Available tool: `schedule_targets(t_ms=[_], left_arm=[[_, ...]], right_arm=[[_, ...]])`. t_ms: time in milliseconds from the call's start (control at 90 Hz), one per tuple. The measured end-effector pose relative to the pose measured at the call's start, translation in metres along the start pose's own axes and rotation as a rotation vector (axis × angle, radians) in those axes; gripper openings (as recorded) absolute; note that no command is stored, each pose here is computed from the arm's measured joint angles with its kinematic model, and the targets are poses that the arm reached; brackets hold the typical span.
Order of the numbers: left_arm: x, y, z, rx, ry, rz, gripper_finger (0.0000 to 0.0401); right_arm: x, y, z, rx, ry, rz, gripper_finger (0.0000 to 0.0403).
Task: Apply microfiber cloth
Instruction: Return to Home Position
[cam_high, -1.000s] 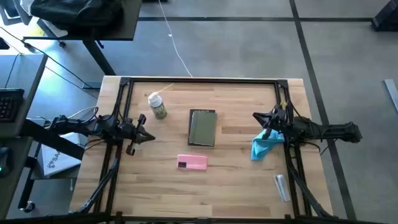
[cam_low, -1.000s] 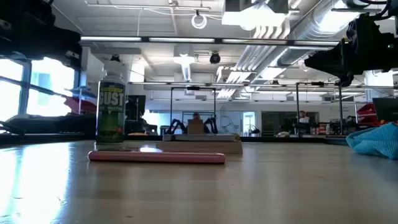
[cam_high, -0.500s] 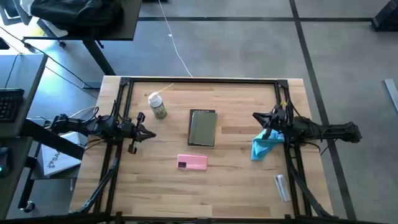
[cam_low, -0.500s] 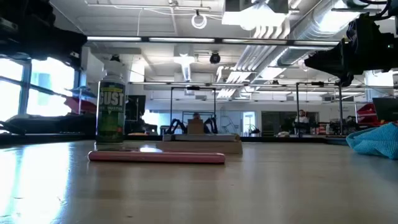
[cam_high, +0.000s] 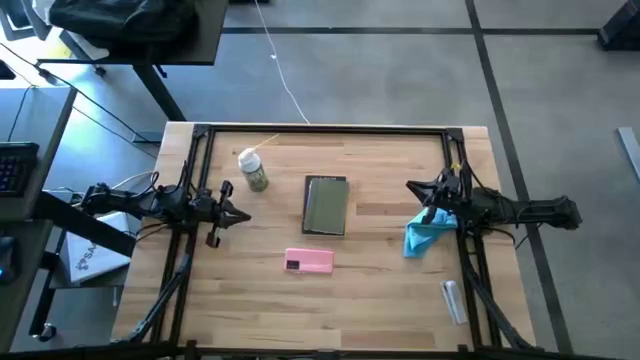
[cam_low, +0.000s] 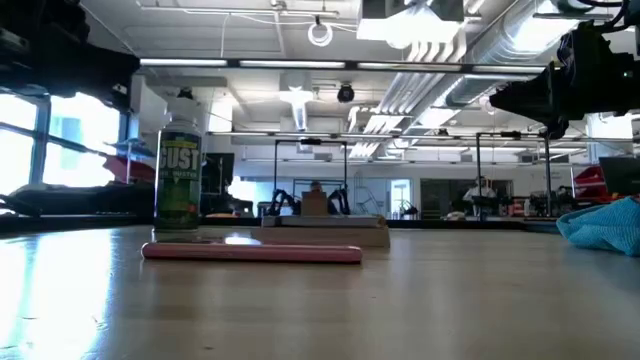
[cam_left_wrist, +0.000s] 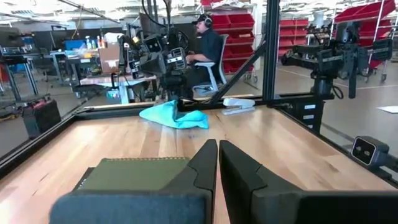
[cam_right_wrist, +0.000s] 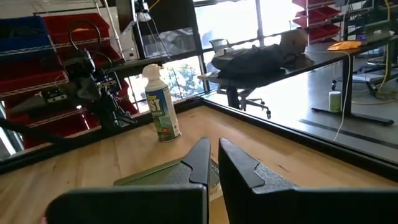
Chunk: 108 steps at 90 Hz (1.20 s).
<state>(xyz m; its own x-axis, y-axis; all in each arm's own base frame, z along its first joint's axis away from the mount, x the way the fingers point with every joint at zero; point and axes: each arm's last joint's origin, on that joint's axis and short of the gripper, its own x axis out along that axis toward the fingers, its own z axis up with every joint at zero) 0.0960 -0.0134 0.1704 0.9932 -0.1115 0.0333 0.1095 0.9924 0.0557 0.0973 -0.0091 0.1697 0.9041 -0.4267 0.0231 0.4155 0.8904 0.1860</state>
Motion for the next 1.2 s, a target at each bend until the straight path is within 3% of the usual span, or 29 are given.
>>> schedule_targets(t_ms=[567,689,911,1200], left_arm=[[0.0,0.0,0.0,0.0,0.002,0.0,0.0],[0.0,0.0,0.0,0.0,0.002,-0.001,0.0],[0.0,0.0,-0.001,0.0,0.003,-0.001,0.0],[0.0,0.0,-0.001,0.0,0.004,-0.001,0.0]], right_arm=[[0.0,0.0,0.0,0.0,0.001,0.006,0.0],[0.0,0.003,-0.001,-0.002,0.02,0.092,0.0],[-0.002,0.011,-0.006,-0.012,0.113,0.392,0.0],[-0.003,0.011,-0.007,-0.014,0.125,0.422,0.0]])
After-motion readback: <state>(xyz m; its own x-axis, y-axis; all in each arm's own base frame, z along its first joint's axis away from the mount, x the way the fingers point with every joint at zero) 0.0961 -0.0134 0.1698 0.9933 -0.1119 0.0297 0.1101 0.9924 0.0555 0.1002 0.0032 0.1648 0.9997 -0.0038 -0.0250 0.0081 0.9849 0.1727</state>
